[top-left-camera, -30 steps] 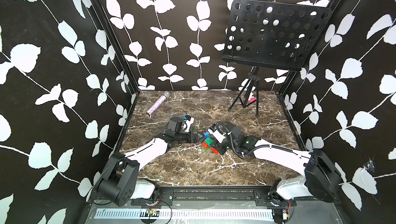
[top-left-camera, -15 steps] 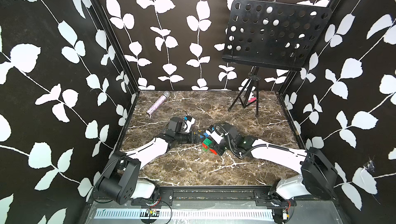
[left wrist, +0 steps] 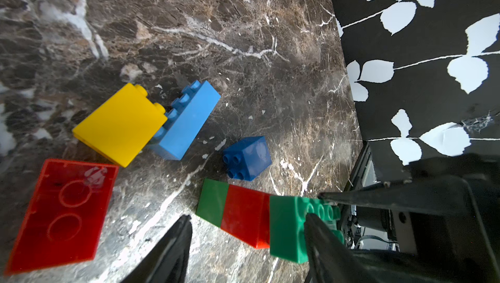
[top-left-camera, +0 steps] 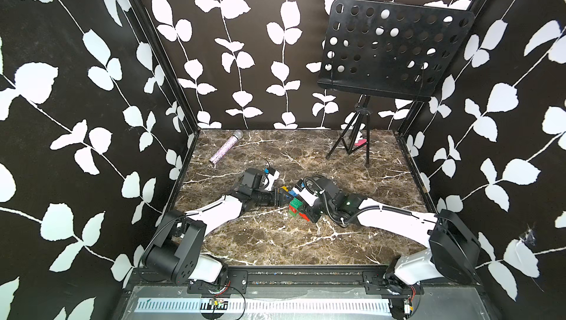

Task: Assemble the letter r with lego
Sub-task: Assemble the lego brick with the lego brick.

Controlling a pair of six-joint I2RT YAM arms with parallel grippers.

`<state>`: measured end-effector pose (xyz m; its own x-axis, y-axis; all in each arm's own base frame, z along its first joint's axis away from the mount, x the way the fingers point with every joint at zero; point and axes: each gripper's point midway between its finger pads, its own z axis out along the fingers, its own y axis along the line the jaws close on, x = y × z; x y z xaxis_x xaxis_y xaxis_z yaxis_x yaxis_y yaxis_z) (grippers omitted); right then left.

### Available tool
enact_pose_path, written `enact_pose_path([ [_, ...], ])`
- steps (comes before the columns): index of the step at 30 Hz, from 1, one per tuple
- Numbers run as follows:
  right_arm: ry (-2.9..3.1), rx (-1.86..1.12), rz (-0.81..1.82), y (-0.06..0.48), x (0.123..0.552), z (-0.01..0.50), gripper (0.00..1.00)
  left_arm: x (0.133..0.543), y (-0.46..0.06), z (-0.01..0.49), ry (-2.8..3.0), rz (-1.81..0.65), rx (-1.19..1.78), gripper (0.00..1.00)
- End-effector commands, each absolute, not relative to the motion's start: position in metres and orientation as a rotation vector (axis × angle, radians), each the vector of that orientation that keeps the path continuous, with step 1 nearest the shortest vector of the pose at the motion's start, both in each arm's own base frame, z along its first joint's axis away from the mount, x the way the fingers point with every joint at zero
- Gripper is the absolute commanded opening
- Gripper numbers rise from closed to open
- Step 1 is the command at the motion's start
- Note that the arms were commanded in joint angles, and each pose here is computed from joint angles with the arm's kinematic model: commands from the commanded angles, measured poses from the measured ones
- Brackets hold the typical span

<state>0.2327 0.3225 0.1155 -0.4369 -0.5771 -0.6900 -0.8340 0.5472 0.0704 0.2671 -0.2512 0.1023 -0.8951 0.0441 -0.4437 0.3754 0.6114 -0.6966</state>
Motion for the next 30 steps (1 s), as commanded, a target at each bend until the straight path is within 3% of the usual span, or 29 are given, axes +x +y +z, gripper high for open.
enact_pose_path([
  [1, 2.145, -1.147, 0.533, 0.327, 0.234, 0.123, 0.26, 0.264, -0.251, 0.100, 2.456, -1.198, 0.354, 0.67],
  [16, 2.186, -1.157, 0.480, 0.323, 0.237, 0.118, 0.25, 0.260, -0.248, 0.096, 2.457, -1.191, 0.353, 0.60],
  [24, 2.200, -1.161, 0.476, 0.323, 0.236, 0.116, 0.24, 0.265, -0.246, 0.119, 2.369, -1.166, 0.361, 0.70],
  [30, 2.204, -1.160, 0.475, 0.323, 0.236, 0.116, 0.24, 0.266, -0.253, 0.130, 2.309, -1.227, 0.386, 0.71],
])
